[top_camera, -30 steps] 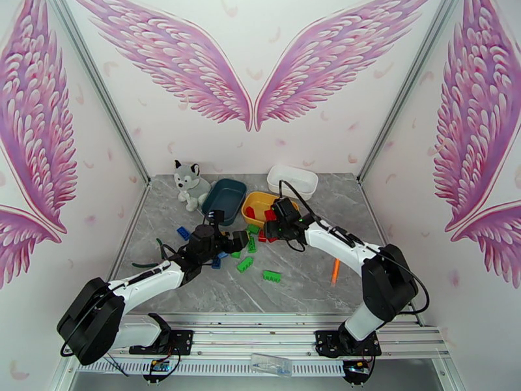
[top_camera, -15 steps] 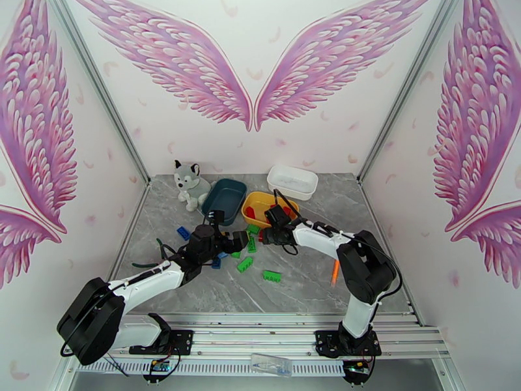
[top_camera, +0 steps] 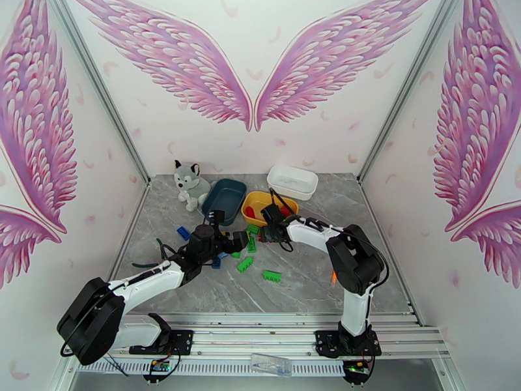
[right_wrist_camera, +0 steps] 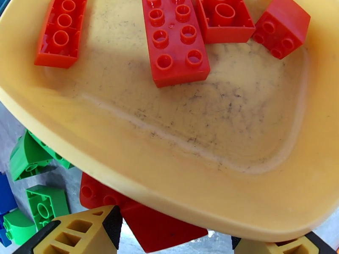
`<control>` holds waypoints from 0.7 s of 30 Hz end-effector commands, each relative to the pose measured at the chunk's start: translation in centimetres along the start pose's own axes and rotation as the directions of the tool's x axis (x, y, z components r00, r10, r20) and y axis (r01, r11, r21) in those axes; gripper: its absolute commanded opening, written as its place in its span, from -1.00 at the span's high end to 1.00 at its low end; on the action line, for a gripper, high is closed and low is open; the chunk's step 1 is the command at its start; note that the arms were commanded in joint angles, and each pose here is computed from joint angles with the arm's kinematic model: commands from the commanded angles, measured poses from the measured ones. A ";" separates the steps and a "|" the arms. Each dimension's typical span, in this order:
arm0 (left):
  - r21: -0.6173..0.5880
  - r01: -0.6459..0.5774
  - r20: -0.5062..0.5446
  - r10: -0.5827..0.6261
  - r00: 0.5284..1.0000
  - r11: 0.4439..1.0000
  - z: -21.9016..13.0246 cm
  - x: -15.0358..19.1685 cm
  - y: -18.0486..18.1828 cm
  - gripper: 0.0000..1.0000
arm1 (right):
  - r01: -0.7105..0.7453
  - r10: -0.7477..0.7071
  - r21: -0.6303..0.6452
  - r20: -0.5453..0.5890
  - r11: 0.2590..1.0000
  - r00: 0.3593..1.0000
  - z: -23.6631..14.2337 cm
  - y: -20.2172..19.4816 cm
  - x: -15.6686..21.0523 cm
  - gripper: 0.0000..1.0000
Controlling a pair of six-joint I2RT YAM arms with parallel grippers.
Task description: Sort the legos into containers by color
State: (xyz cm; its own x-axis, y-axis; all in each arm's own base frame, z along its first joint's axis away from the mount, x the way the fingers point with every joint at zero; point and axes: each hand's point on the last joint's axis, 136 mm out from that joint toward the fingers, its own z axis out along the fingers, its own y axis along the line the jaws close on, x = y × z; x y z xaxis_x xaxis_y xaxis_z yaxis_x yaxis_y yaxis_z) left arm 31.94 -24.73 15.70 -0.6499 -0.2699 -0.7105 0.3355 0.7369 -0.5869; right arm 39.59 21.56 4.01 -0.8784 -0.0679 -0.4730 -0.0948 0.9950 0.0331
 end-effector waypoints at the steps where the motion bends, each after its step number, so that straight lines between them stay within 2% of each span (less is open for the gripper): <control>1: 0.008 0.005 -0.005 -0.005 1.000 1.000 0.2 -0.2 -0.2 -0.97 | 0.020 -0.020 0.013 0.026 1.000 0.999 0.4 0.0 -1.2 -0.42; 11: 0.012 0.009 -0.014 -0.008 1.000 1.000 0.5 -0.1 -0.2 -0.97 | 0.020 -0.020 -0.026 0.018 0.999 1.000 0.7 0.8 -1.0 -0.15; 21: 0.006 0.004 -0.009 -0.004 1.000 1.000 0.3 -0.2 -0.1 -0.98 | -0.004 0.005 -0.053 0.025 0.999 1.000 -0.3 1.0 -0.9 0.02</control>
State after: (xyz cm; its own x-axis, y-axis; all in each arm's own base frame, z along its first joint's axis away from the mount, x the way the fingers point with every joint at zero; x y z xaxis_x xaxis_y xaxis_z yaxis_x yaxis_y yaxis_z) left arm 31.84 -24.98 15.05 -0.6673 -0.2601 -0.6979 0.3329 0.7340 -0.5919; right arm 40.43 22.34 4.21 -0.8657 -0.0801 -0.4942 -0.1191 0.9917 0.0479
